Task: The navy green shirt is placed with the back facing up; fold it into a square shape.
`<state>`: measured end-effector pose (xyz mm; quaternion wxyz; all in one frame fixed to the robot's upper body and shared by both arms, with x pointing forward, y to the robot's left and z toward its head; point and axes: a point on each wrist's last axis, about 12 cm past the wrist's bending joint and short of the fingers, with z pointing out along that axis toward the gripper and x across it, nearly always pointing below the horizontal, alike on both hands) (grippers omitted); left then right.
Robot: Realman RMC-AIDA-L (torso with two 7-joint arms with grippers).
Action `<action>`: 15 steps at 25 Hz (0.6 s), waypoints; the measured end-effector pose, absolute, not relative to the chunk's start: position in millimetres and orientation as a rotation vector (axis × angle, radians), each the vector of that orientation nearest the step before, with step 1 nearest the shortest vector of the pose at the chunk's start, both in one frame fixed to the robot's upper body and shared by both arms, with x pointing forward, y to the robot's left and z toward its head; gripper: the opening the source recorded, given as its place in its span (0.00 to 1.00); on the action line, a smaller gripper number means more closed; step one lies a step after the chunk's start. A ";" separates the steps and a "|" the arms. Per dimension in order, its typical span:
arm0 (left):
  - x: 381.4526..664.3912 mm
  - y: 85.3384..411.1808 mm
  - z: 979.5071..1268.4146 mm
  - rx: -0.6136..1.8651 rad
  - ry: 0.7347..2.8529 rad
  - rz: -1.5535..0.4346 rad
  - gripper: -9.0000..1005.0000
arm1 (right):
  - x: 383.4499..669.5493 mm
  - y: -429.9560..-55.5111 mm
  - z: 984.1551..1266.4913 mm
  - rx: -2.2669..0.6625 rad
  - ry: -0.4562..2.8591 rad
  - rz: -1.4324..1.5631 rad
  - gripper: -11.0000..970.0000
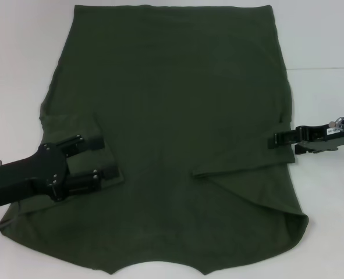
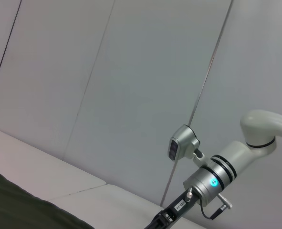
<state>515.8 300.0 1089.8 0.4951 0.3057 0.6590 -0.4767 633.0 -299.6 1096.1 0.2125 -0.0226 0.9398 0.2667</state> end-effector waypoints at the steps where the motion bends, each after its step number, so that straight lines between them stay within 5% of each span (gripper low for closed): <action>1: 515.8 300.0 1089.7 0.741 1.597 -1.155 0.86 | 632.5 -299.2 1095.0 -0.063 2.608 0.742 0.90; 15: 515.7 300.0 1089.8 0.741 1.597 -1.156 0.86 | 629.3 -292.3 1088.7 -0.044 2.576 0.791 0.89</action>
